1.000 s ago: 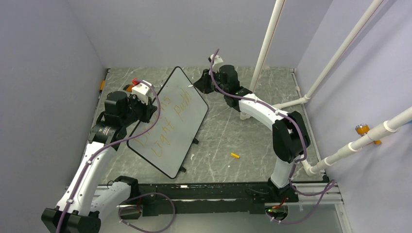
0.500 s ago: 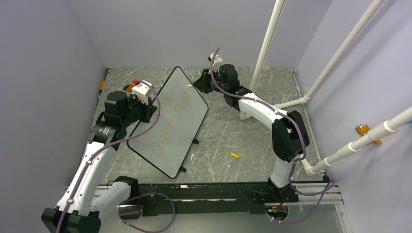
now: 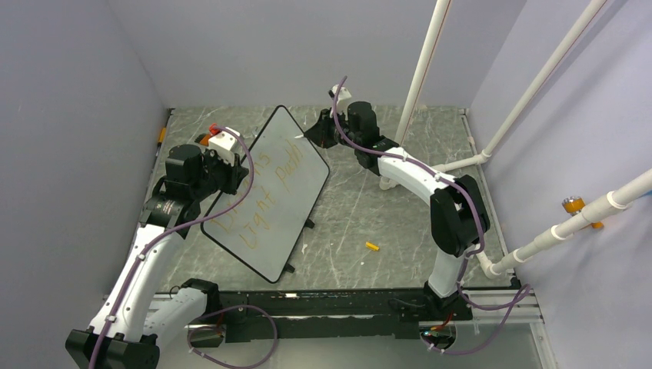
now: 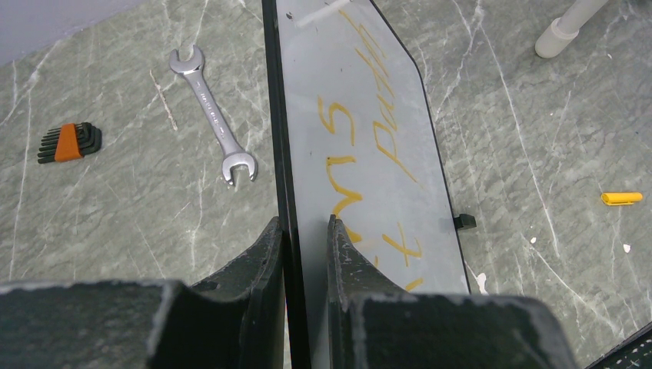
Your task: Write a sentence on the whiteboard
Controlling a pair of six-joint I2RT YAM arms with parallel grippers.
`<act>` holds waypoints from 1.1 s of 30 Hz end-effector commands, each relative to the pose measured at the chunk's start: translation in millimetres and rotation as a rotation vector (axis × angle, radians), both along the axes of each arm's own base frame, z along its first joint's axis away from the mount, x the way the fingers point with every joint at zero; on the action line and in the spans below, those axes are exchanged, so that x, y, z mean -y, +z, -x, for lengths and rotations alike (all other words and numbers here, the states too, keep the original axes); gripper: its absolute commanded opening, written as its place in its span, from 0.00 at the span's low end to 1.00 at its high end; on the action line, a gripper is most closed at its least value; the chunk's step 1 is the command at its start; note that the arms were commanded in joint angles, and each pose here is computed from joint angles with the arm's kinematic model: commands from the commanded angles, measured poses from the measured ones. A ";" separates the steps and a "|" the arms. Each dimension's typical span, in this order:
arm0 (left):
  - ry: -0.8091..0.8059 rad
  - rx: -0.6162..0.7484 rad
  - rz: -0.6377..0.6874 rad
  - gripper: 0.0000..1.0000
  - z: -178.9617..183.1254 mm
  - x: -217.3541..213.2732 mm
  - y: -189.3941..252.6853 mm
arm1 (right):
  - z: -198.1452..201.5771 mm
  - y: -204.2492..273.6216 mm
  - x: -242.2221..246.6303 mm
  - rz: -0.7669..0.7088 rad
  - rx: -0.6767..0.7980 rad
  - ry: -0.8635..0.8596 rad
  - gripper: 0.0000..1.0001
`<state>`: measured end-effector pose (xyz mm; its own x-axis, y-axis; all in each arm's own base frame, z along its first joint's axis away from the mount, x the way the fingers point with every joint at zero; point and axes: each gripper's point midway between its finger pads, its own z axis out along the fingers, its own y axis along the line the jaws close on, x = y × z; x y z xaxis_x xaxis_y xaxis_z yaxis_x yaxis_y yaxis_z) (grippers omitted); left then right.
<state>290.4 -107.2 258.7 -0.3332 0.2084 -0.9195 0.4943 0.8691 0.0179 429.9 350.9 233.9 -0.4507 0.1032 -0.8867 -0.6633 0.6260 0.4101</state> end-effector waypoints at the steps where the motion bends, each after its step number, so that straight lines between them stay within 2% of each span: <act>1: -0.093 -0.173 -0.099 0.00 26.8 2.3 -50.9 | 3.5 15.4 -6.2 -0.040 0.034 0.037 0.00; 16: -0.092 -0.169 -0.097 0.00 27.3 2.3 -49.9 | 7.4 -6.9 0.4 -0.001 0.001 0.019 0.00; 33: -0.090 -0.173 -0.099 0.00 26.8 1.9 -50.9 | -13.0 -10.4 6.5 0.025 0.004 -0.039 0.00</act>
